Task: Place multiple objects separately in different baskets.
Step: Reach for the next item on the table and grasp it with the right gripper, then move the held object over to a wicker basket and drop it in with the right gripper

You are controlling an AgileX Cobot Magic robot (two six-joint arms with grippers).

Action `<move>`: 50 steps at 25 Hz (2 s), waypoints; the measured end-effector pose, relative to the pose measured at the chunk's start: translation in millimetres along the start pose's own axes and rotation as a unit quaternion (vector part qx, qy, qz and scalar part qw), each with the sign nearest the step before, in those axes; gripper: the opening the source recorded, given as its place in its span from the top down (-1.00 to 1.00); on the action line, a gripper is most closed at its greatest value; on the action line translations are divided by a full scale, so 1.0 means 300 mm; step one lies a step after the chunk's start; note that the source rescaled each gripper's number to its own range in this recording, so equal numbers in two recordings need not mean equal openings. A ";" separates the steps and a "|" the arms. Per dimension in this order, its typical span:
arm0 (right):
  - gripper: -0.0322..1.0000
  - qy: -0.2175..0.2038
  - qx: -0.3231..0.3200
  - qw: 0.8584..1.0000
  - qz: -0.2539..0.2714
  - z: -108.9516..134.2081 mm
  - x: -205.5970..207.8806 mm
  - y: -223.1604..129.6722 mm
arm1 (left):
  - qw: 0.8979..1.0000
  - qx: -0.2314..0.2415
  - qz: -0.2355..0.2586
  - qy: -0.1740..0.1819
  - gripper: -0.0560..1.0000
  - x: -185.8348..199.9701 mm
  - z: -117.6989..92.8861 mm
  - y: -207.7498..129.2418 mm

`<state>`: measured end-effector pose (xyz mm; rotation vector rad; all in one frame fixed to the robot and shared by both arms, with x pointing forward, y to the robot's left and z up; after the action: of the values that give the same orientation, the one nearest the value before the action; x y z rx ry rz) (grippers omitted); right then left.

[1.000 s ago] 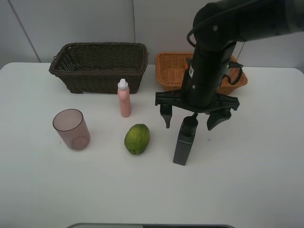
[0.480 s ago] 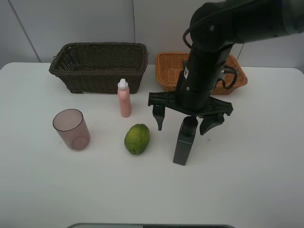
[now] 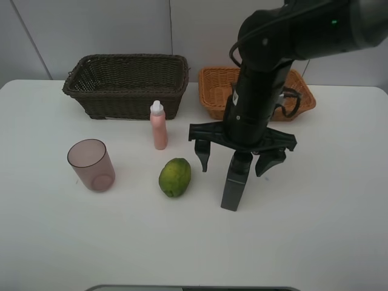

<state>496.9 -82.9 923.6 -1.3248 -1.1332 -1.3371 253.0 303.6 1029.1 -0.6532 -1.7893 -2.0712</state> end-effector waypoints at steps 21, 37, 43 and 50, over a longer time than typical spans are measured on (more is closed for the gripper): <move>0.89 -0.017 0.001 1.000 0.014 0.001 -0.044 -0.003 | 1.000 0.000 0.000 0.000 -0.71 0.000 0.000 0.000; 0.89 -0.018 0.002 1.000 0.015 0.000 -0.044 -0.004 | 1.000 0.000 0.000 0.000 -0.71 0.000 0.000 0.000; 0.89 -0.014 0.028 0.999 0.012 0.007 -0.008 0.002 | 1.000 0.000 0.000 0.000 -0.71 0.000 0.000 0.000; 0.89 0.019 0.147 0.989 -0.027 0.079 0.219 0.067 | 1.000 0.000 0.000 0.000 -0.71 0.000 0.000 0.000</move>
<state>520.1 -63.0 989.5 -1.0560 -1.2922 -1.1752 253.0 303.6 1029.1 -0.6532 -1.7893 -2.0712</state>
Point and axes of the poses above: a point on each arm's last joint axis where the gripper is mounted, x pointing back along that axis away from the gripper, z along the wrist's bending axis when the last joint is at zero, y = z × x, the point moved 3 cm from there along -x, pointing out along that axis toward the gripper, and after that the axes turned 7 degrees about -x, right-handed, at the moved point
